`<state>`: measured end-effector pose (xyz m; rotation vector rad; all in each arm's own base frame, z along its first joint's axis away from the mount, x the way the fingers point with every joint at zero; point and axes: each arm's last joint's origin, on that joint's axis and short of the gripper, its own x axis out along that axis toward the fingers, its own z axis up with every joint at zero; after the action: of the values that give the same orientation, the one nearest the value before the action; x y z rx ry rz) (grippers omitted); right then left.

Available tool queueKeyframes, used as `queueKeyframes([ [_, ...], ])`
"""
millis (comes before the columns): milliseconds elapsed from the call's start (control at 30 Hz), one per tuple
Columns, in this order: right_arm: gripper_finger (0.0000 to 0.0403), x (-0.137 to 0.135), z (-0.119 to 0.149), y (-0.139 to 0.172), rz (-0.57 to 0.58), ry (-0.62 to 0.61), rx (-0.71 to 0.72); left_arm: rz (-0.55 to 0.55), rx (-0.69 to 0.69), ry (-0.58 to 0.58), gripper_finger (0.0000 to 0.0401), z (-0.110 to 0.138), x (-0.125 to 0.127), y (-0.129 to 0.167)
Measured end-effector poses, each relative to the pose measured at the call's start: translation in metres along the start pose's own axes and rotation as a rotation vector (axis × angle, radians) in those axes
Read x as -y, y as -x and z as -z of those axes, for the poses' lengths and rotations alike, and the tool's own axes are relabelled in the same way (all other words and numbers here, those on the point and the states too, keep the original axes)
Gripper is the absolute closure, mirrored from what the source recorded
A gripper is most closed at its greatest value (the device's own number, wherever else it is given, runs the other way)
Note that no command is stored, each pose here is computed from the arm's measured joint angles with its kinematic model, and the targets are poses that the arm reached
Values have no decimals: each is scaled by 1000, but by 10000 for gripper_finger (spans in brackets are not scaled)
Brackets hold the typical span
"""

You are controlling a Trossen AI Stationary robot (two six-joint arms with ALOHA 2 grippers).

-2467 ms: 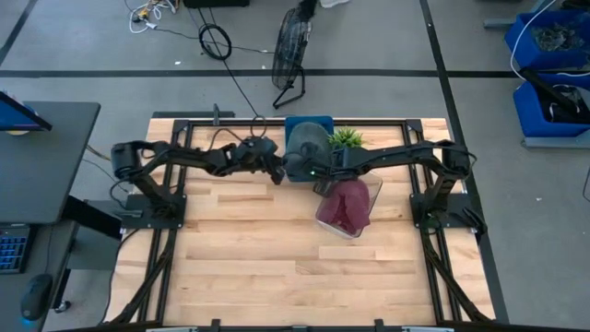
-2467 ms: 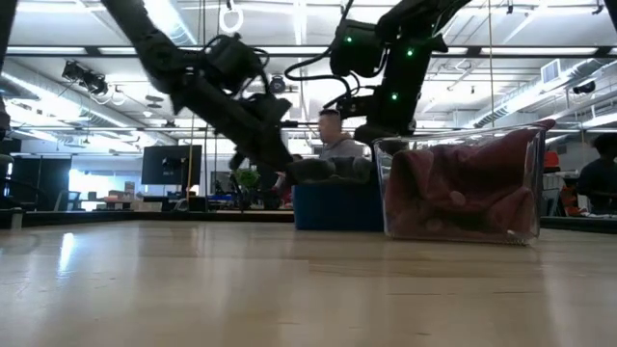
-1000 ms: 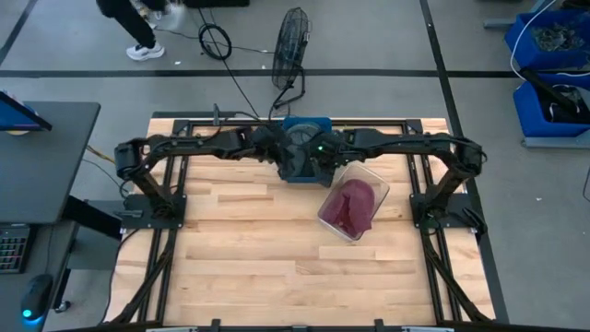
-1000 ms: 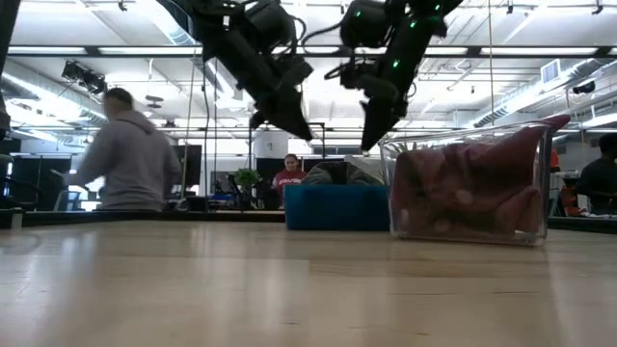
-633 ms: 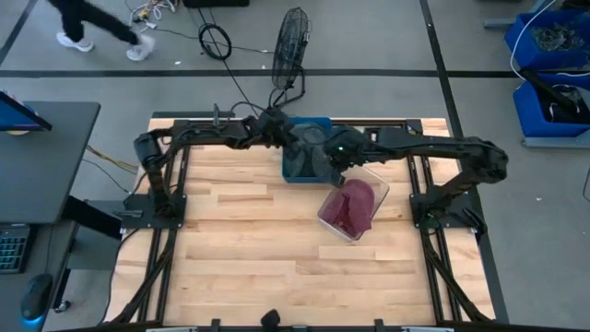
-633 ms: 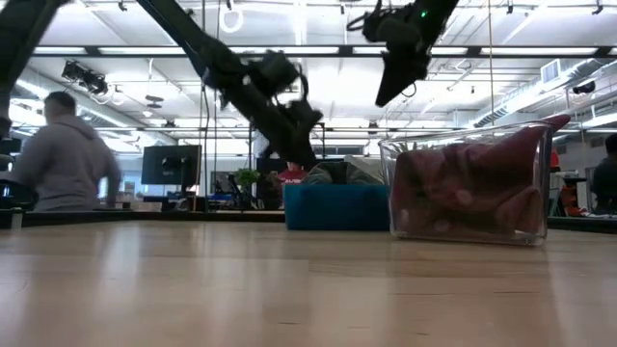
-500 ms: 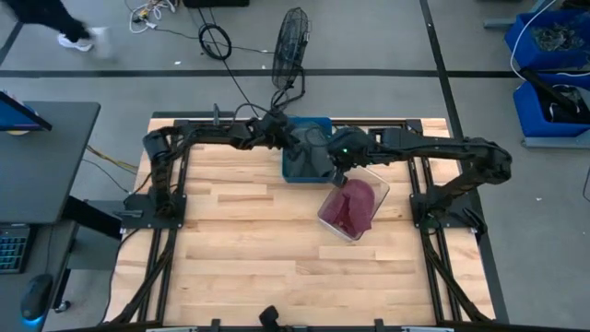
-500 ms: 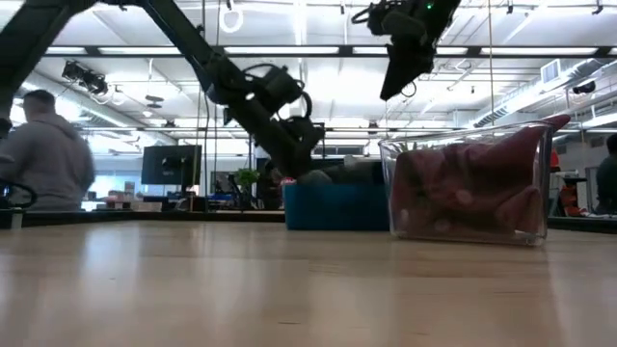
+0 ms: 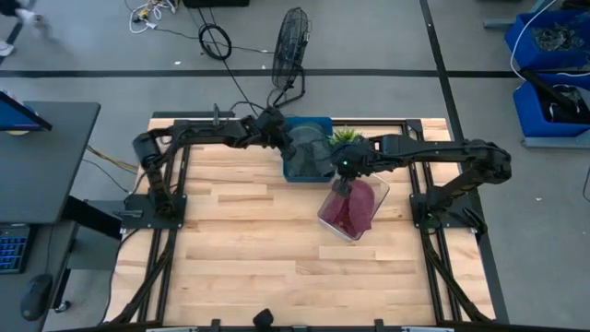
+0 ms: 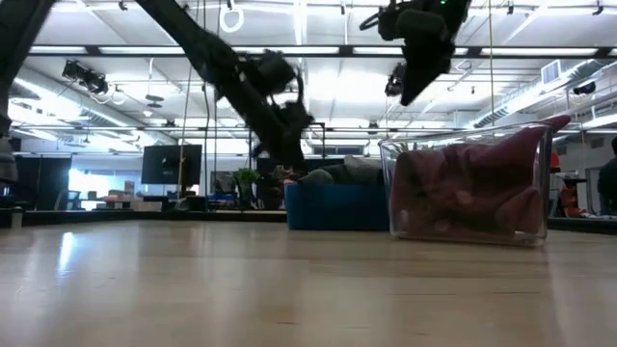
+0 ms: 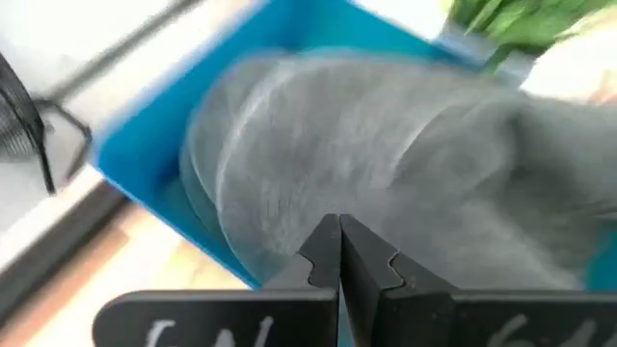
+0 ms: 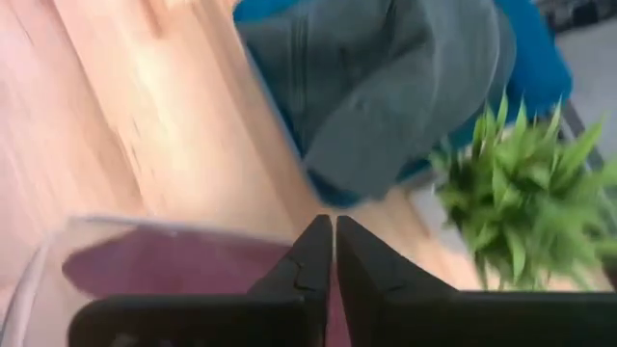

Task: Pick & Place hat
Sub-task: Return to Home Position

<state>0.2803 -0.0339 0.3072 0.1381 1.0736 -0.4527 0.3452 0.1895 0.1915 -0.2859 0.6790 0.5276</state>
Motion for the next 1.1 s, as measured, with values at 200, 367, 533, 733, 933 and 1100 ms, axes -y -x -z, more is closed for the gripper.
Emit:
queueKeyframes([
  [200, 381, -11, 19, 5, 44, -24, -134, -17, 9, -105, 398, -17, 13, 60],
  [367, 381, -23, 34, 16, 170, 8, -148, 7, 66, -200, 398, -28, 27, 122],
  [533, 381, -25, 50, 49, 136, 39, -72, 12, 116, -230, 398, -26, 24, 195],
  [733, 381, -4, 88, 88, 110, -12, 162, 30, 219, -142, 398, 23, 13, 258],
  [933, 381, 13, 138, 82, -70, 21, 376, 99, 350, -102, 398, 112, 1, 265],
  [1100, 381, 16, 157, 71, -271, 98, 679, 363, 687, -93, 398, 150, -1, 268],
])
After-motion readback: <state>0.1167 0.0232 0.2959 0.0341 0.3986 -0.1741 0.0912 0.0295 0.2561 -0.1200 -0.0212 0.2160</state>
